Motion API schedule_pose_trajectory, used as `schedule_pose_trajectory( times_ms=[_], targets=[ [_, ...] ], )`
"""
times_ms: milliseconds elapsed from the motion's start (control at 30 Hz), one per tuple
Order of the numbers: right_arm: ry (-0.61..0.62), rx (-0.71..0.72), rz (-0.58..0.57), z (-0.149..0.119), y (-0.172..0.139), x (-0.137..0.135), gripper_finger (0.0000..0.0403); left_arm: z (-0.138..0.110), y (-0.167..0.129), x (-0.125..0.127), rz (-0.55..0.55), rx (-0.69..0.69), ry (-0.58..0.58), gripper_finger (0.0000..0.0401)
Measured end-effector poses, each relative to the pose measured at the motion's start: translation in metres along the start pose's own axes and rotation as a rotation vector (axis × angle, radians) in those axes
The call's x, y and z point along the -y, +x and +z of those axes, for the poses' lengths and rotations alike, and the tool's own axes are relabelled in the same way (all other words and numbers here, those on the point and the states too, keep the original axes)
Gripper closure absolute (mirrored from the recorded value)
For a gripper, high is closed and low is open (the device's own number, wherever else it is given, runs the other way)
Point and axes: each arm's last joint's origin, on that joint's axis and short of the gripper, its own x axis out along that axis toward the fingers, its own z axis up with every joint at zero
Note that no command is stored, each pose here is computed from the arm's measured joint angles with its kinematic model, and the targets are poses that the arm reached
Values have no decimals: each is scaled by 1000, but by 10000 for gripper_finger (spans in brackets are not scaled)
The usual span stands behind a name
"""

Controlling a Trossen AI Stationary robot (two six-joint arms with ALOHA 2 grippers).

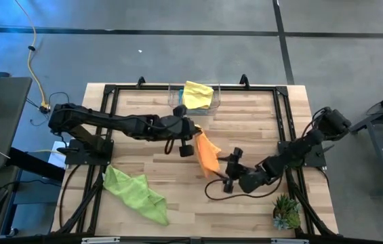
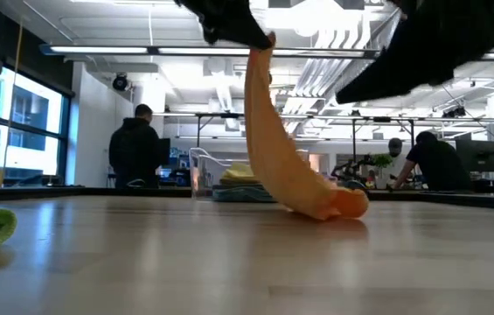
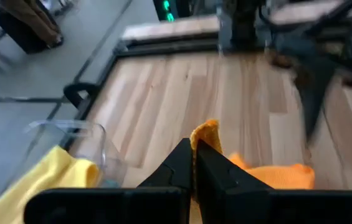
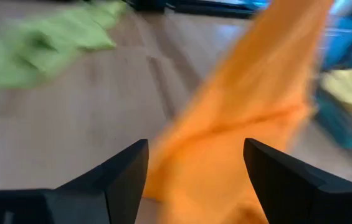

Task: Fold microfiber towels
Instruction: Fold the orange towel

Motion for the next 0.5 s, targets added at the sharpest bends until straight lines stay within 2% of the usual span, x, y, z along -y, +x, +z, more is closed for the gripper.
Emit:
schedule_pose_trajectory(
  times_ms=[167,333,500],
  targets=[
    [199,-44,69,-2,8,-11,146,4,-9,-4,16,20,-32,401],
    [261,-78,-4,-28,25,-21,146,5,-9,-5,37,26,-38,401],
    [287,-58,-8,-42,46,-30,151,5,-9,-5,43,26,-38,401]
  ],
)
